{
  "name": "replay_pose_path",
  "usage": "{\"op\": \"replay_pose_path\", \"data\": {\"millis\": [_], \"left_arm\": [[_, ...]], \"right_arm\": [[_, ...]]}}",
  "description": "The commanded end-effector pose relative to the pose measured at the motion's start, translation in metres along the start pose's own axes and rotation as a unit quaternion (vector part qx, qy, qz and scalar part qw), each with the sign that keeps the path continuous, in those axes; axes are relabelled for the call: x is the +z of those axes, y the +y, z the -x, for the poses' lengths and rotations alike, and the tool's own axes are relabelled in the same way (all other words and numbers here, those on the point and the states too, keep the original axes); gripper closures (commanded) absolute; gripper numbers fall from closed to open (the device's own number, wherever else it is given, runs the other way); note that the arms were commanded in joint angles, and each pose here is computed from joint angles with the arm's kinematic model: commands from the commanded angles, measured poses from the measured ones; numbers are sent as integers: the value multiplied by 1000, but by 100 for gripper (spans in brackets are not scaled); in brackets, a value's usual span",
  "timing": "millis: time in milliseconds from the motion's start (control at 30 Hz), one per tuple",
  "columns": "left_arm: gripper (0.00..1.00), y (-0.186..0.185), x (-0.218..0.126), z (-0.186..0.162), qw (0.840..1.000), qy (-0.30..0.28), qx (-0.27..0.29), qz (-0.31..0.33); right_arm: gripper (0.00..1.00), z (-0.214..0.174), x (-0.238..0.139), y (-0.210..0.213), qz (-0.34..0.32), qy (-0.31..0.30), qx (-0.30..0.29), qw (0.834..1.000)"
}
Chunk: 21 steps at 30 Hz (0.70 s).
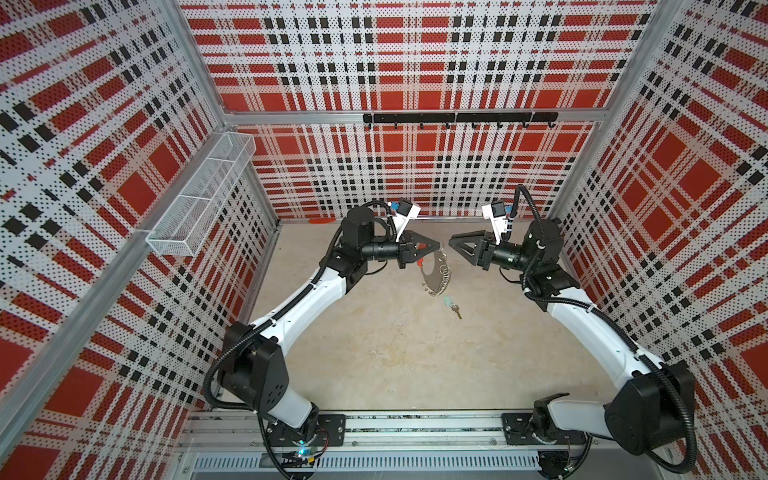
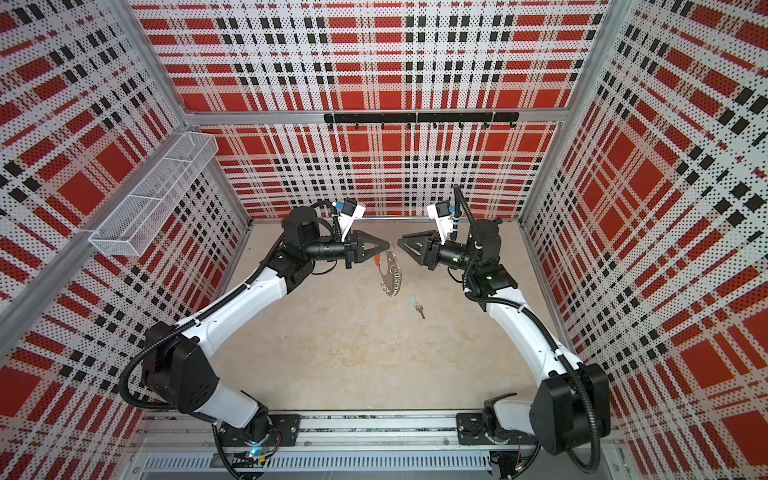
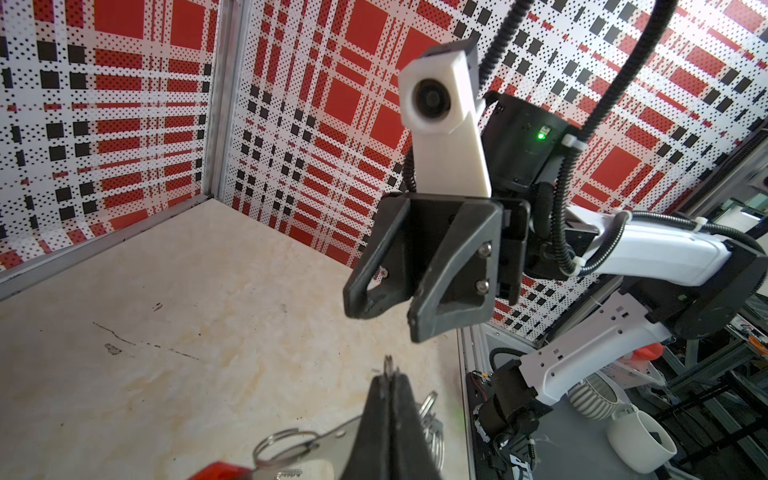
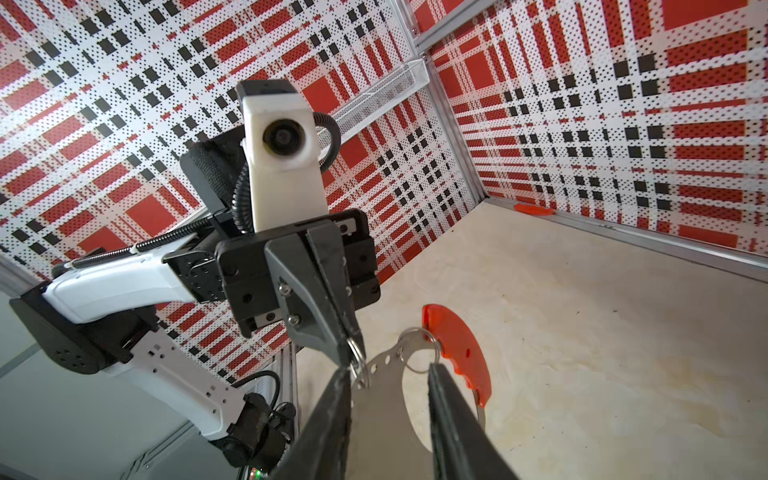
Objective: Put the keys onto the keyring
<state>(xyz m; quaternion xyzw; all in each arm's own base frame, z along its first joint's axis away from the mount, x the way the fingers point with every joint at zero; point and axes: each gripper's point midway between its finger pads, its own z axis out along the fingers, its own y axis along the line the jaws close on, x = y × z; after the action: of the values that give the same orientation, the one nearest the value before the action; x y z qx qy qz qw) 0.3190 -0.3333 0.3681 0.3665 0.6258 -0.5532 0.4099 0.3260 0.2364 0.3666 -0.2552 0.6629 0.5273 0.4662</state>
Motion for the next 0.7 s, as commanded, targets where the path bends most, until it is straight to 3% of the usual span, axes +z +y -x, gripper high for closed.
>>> {"op": "replay_pose_path", "data": {"millis": [0, 500, 667], "left_arm": [[100, -16, 4, 20, 999, -12, 31, -22], [100, -17, 10, 22, 999, -7, 31, -23], [100, -16, 12, 23, 999, -4, 33, -23]], "right_arm": [[67, 1, 1, 15, 33, 1, -17, 999], [80, -2, 7, 17, 44, 5, -16, 999], [91, -4, 10, 18, 50, 6, -18, 999]]}}
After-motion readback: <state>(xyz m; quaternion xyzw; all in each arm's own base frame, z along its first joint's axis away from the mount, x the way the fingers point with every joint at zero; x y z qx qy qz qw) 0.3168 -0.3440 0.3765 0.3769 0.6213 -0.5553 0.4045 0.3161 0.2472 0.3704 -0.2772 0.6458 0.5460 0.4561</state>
